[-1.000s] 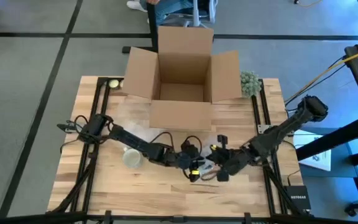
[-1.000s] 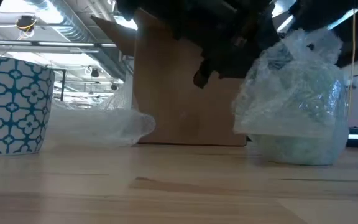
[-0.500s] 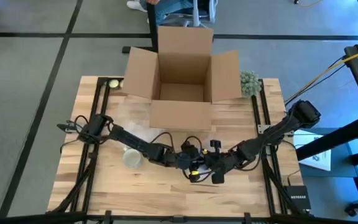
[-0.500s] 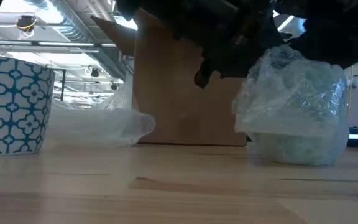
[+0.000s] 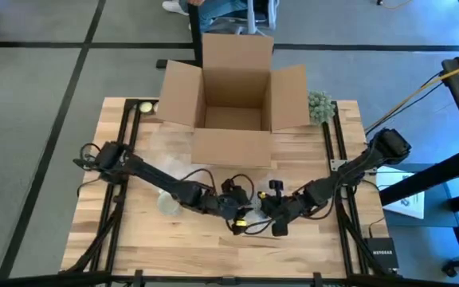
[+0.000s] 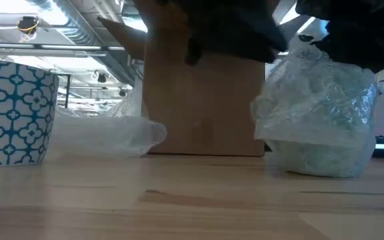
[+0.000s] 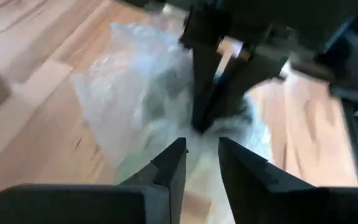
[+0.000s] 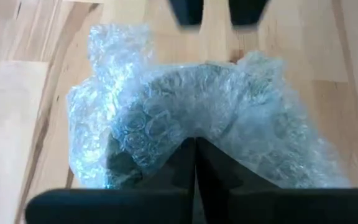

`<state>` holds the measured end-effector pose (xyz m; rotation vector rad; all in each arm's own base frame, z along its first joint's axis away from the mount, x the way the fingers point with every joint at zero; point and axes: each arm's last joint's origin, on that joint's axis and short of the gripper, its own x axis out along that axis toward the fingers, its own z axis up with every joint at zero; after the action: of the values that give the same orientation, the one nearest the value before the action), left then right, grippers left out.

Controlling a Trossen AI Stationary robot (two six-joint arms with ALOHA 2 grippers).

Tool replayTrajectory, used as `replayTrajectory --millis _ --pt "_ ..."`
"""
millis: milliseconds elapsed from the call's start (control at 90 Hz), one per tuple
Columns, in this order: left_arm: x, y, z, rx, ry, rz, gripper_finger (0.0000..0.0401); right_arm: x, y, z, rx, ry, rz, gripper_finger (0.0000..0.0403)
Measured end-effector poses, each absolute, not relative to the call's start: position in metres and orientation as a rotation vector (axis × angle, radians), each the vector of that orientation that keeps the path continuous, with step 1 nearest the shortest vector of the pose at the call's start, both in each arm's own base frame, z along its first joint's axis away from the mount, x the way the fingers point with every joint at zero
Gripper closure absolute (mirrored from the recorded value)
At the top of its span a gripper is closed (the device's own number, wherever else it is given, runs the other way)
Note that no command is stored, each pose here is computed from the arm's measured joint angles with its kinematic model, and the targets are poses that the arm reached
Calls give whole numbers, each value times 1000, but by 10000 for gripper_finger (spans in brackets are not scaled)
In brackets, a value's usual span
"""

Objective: Wrap mug
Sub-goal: Wrap the green mug with the bubble wrap

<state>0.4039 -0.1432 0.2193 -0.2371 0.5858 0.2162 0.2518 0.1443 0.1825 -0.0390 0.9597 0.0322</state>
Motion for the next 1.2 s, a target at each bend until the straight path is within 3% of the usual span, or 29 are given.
replayTrajectory --millis 300,689,1200 --pt "396 -165 197 -231 674 207 323 252 144 182 -41 957 29 402" --pt "428 -160 197 -259 399 124 323 252 144 182 -44 954 27 402" --pt "435 -144 198 -255 381 140 323 252 144 182 -44 952 27 402"
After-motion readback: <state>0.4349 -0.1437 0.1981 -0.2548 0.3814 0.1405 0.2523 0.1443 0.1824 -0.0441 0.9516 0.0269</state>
